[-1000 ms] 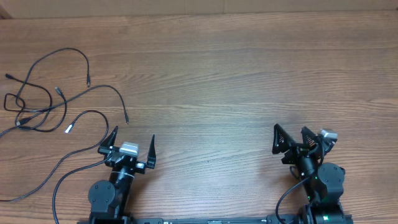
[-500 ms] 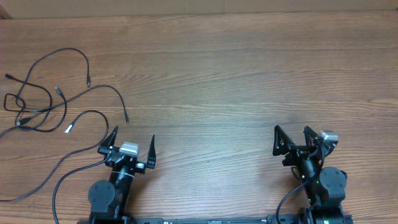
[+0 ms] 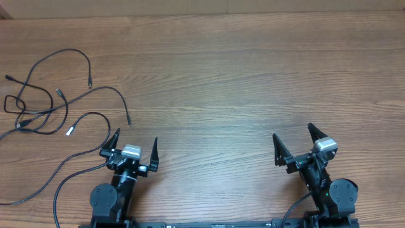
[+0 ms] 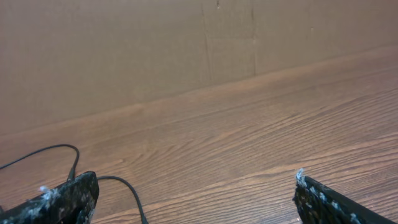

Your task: Untangle cables

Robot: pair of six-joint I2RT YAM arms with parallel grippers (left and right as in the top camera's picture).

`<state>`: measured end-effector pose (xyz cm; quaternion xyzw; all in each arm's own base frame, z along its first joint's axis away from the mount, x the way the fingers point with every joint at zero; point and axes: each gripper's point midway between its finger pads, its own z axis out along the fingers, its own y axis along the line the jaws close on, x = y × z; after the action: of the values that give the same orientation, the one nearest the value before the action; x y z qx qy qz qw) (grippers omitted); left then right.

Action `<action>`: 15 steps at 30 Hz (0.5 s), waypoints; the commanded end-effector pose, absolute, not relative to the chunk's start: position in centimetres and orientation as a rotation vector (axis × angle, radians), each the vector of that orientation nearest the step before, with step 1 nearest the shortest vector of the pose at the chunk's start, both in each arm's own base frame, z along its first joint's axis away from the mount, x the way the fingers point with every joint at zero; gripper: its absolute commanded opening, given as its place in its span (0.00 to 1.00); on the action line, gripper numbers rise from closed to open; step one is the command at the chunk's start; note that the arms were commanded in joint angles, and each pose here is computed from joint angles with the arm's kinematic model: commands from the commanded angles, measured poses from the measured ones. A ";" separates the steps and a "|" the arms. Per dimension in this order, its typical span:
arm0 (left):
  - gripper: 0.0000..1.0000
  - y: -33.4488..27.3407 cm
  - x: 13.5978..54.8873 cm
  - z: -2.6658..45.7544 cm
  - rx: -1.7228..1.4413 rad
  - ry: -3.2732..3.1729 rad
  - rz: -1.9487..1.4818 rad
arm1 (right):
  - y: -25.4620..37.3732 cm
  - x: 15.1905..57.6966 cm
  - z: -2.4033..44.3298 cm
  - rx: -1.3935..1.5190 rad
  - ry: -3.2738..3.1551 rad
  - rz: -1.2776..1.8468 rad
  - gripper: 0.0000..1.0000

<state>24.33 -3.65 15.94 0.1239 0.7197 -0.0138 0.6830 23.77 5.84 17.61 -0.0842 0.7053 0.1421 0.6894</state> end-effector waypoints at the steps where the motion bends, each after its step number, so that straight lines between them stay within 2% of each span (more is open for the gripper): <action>1: 1.00 -3.7 24.3 15.8 0.269 1.615 -0.037 | 6.3 23.6 17.5 -0.247 1.561 0.302 1.00; 15: 1.00 -3.7 24.3 15.9 0.269 1.614 -0.037 | 6.5 23.5 17.5 -0.260 1.558 0.313 1.00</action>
<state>24.33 -3.65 15.93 0.1239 0.7198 -0.0138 0.6829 23.56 6.41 17.62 -0.1103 0.7015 0.1411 0.6898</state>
